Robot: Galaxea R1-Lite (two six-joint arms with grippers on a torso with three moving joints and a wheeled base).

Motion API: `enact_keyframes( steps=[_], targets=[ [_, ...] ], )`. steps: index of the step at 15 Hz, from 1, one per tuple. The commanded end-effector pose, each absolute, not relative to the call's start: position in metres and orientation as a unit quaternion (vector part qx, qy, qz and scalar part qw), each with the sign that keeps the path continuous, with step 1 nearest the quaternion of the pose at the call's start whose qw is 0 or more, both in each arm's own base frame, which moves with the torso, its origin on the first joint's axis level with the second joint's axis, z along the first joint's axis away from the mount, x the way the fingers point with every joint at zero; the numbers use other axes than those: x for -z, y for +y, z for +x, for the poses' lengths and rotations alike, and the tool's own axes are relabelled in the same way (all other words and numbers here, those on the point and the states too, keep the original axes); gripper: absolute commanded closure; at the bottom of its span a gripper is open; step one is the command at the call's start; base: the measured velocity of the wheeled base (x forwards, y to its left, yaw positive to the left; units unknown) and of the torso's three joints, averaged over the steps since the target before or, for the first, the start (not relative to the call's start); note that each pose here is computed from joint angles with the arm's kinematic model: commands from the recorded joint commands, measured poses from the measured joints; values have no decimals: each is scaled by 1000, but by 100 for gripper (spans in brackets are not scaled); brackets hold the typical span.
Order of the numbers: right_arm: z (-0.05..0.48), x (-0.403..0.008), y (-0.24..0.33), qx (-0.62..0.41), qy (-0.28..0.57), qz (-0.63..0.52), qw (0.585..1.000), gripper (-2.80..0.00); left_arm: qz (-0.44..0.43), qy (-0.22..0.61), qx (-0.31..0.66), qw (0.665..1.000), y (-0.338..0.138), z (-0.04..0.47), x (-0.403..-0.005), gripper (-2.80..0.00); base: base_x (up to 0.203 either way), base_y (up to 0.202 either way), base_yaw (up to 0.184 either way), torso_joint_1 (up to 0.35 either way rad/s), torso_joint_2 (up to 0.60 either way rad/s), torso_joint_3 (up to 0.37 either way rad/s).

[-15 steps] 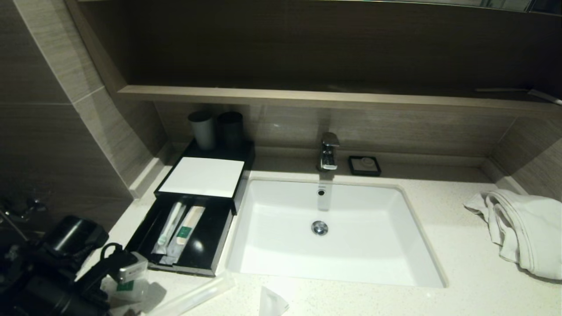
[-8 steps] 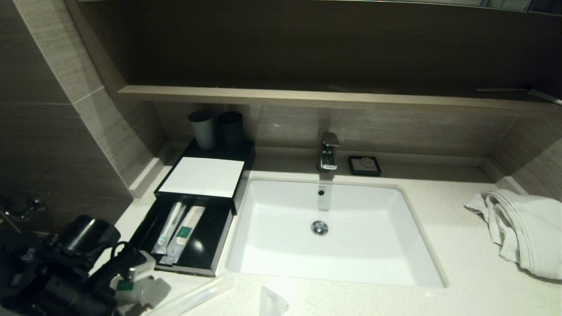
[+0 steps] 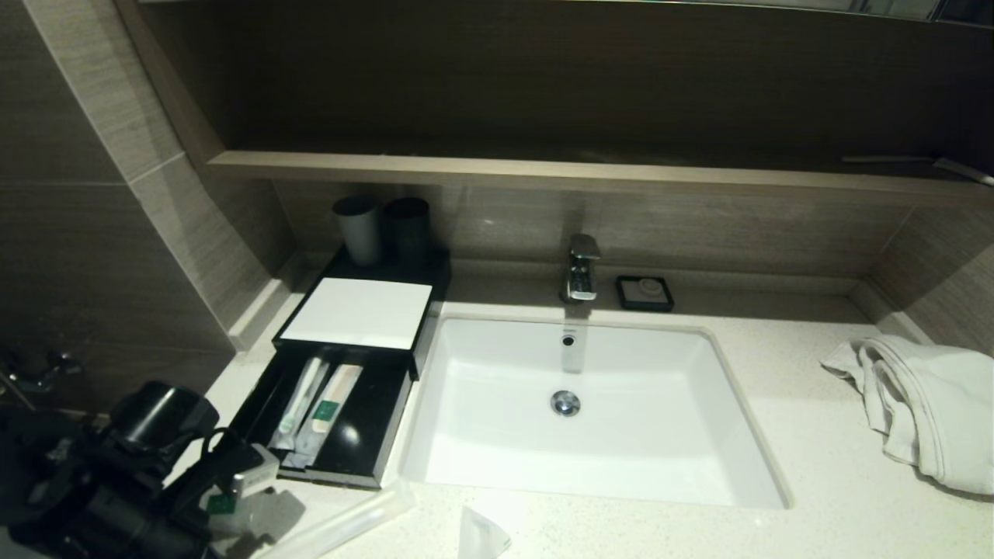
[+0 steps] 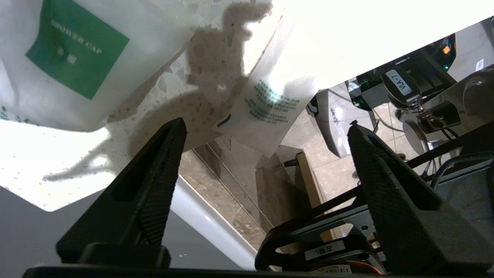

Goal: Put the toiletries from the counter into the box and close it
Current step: Pick up the bathroom toiletry

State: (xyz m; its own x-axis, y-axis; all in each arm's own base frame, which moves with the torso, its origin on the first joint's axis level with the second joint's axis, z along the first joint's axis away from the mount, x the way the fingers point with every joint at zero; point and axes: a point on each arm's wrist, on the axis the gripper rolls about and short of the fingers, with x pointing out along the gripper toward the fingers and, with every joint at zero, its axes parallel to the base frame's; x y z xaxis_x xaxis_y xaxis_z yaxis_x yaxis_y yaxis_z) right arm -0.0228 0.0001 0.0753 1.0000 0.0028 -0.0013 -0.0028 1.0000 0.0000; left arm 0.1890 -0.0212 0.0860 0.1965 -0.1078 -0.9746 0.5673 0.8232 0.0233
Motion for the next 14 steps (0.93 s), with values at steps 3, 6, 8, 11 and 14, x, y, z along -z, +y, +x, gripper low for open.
enact_keyframes(
  steps=[3, 6, 8, 11, 14],
  targets=[
    [-23, -75, 0, -2, 1, 0, 1000, 0, 195, 595, 229, 745, -23, 191, -84, -280, 0, 0, 0, 0, 0, 0],
    [-23, -75, 0, -1, 1, 0, 1000, 0, 196, 597, 230, 743, -23, 192, -83, -280, 0, 0, 0, 0, 0, 0],
    [-23, -75, 0, -2, 1, 0, 1000, 0, 196, 598, 229, 742, -23, 192, -83, -280, 0, 0, 0, 0, 0, 0],
    [-23, -75, 0, -2, 1, 0, 1000, 0, 196, 599, 229, 742, -23, 193, -82, -280, 0, 0, 0, 0, 0, 0],
    [-23, -75, 0, -2, 1, 0, 1000, 0, 200, 601, 224, 740, -23, 196, -77, -280, 0, 0, 0, 0, 0, 0]
  ],
)
